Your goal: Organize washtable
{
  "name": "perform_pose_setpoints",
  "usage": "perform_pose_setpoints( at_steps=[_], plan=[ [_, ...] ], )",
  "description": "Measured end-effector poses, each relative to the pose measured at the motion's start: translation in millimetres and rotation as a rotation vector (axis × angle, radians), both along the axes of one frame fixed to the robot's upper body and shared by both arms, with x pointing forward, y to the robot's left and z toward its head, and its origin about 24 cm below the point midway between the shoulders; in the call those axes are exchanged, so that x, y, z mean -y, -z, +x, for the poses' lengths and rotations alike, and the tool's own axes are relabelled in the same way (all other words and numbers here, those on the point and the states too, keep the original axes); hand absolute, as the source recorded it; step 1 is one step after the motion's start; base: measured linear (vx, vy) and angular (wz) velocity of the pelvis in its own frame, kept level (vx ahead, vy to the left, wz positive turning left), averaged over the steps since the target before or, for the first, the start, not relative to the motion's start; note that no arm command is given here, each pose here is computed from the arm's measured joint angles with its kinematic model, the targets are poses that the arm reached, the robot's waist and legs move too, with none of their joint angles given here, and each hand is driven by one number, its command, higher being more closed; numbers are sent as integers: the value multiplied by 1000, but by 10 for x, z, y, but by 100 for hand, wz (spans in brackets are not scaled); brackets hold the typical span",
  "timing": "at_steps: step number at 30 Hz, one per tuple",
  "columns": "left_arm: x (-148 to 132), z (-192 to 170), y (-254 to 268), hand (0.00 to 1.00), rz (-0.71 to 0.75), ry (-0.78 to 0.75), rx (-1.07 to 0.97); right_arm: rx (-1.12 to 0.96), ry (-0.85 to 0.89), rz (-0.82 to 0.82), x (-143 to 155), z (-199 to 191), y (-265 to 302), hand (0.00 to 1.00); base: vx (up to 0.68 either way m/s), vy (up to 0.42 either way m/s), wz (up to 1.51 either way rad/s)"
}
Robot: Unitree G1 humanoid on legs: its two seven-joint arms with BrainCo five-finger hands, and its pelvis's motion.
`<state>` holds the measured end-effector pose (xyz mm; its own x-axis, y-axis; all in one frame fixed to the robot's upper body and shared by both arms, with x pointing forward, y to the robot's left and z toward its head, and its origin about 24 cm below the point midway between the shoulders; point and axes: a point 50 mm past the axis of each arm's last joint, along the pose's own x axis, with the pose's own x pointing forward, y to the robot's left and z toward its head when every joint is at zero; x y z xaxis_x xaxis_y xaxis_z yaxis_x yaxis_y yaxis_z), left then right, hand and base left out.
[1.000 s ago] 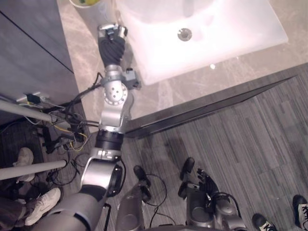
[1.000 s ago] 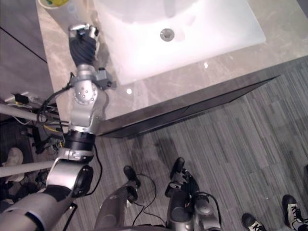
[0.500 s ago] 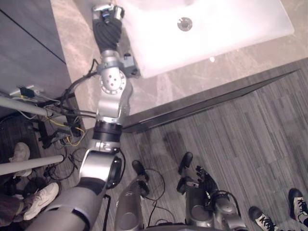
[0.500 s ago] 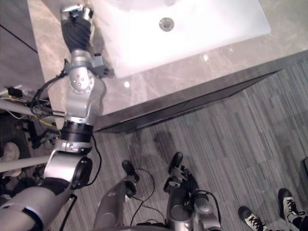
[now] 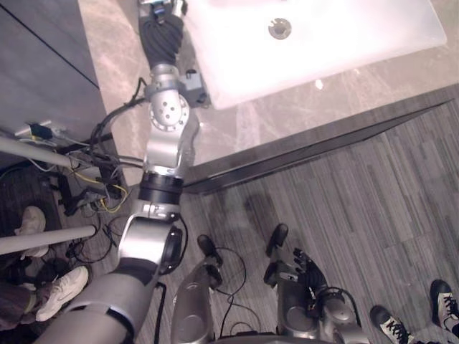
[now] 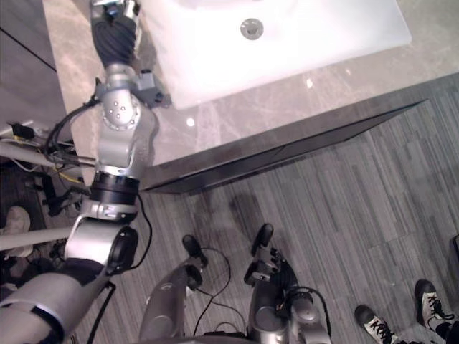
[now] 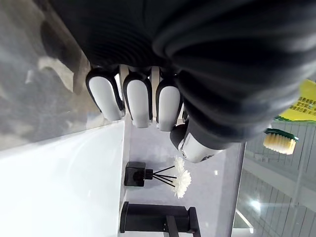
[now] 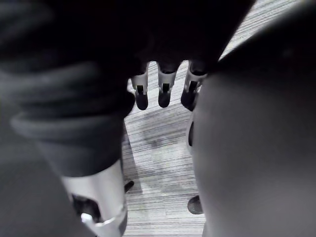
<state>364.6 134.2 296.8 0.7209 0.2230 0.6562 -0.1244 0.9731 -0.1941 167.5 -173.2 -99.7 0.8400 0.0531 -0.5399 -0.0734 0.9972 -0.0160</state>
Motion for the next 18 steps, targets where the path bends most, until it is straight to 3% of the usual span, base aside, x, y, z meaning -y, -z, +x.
perform_pose_setpoints(
  at_steps=[18],
  plan=[
    [-18, 36, -142, 100, 3, -21, 3, 14, 8, 3, 13, -46, -21, 0, -2, 33, 0]
  ],
)
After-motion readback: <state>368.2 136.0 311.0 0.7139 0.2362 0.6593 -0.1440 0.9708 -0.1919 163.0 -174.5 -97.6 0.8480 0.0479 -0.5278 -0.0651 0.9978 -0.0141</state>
